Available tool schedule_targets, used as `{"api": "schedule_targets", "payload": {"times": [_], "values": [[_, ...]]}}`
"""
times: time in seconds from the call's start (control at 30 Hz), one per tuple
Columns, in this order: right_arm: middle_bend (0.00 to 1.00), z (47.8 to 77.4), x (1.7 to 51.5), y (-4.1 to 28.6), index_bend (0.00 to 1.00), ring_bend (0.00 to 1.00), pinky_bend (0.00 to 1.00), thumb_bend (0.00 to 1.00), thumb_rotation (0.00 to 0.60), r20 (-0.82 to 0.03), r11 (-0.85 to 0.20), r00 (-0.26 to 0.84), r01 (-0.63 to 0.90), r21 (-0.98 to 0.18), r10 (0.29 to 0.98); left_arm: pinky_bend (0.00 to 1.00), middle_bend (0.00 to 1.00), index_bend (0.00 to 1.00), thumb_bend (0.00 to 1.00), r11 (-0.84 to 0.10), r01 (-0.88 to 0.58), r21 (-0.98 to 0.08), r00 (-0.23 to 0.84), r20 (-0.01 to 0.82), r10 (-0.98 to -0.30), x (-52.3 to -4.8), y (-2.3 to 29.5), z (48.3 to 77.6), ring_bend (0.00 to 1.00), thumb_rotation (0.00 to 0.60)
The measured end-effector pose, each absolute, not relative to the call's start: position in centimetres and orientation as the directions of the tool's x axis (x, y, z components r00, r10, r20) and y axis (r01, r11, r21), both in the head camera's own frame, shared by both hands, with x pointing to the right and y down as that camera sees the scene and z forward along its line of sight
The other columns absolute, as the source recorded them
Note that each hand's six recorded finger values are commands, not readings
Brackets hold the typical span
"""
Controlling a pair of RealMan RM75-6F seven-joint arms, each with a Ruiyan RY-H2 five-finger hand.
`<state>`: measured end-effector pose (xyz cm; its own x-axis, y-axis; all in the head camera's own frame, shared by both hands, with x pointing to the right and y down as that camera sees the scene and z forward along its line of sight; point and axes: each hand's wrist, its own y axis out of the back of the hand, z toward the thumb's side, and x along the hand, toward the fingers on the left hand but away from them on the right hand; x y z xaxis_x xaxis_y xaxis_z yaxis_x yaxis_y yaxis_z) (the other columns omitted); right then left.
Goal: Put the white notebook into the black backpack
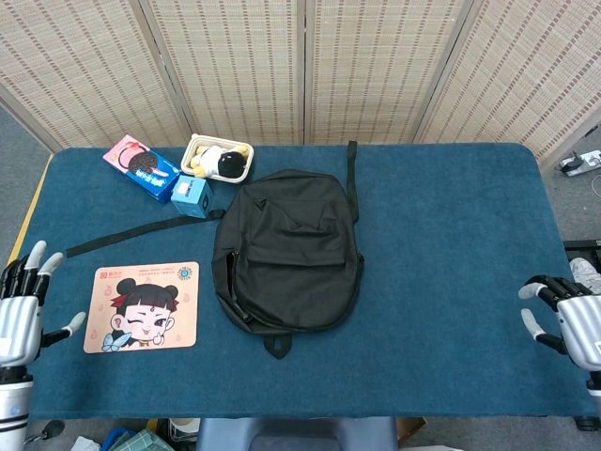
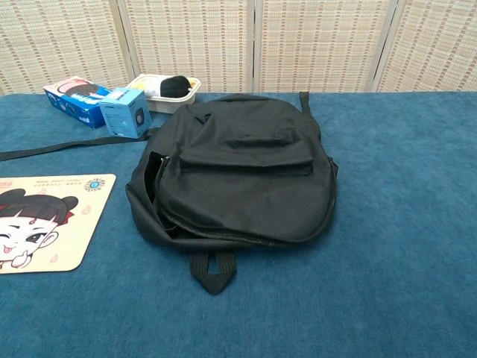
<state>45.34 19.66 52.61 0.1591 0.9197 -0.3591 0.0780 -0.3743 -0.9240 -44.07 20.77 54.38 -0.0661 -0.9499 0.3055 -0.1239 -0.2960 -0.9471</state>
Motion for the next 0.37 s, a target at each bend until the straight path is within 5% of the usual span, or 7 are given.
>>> {"api": "schedule_targets", "payload": {"times": [0.1, 0.23, 0.37], "values": [[0.38, 52.4, 45.7, 20.1, 0.45, 0.35, 0.44, 0.36, 0.6, -0.366, -0.38, 0.152, 0.076, -0.922, 0.918, 0.0, 0.0, 0.15, 0.18, -0.313, -0.11, -0.943, -0.07, 0.322, -0.944, -44.3, 22.0, 54.0, 0.0, 0.6], [0.34, 52.5, 45.9, 20.3, 0.45, 0.24, 0.23, 0.36, 0.6, -0.375, -0.386, 0.143, 0.057, -0.921, 0.916, 0.0, 0.0, 0.16, 0.18, -0.346, -0.106, -0.932, -0.076, 0.355, -0.932, -44.6, 22.9, 53.8, 0.0, 0.6], [0.33, 52.6, 45.8, 20.3, 0.45, 0.22, 0.21, 0.35, 0.6, -0.364, -0.375, 0.137, 0.061, -0.925, 0.921, 0.0, 0.0, 0.16, 0.18, -0.369, -0.105, -0.924, -0.08, 0.378, -0.922, -44.7, 23.2, 54.1, 0.0, 0.6]]}}
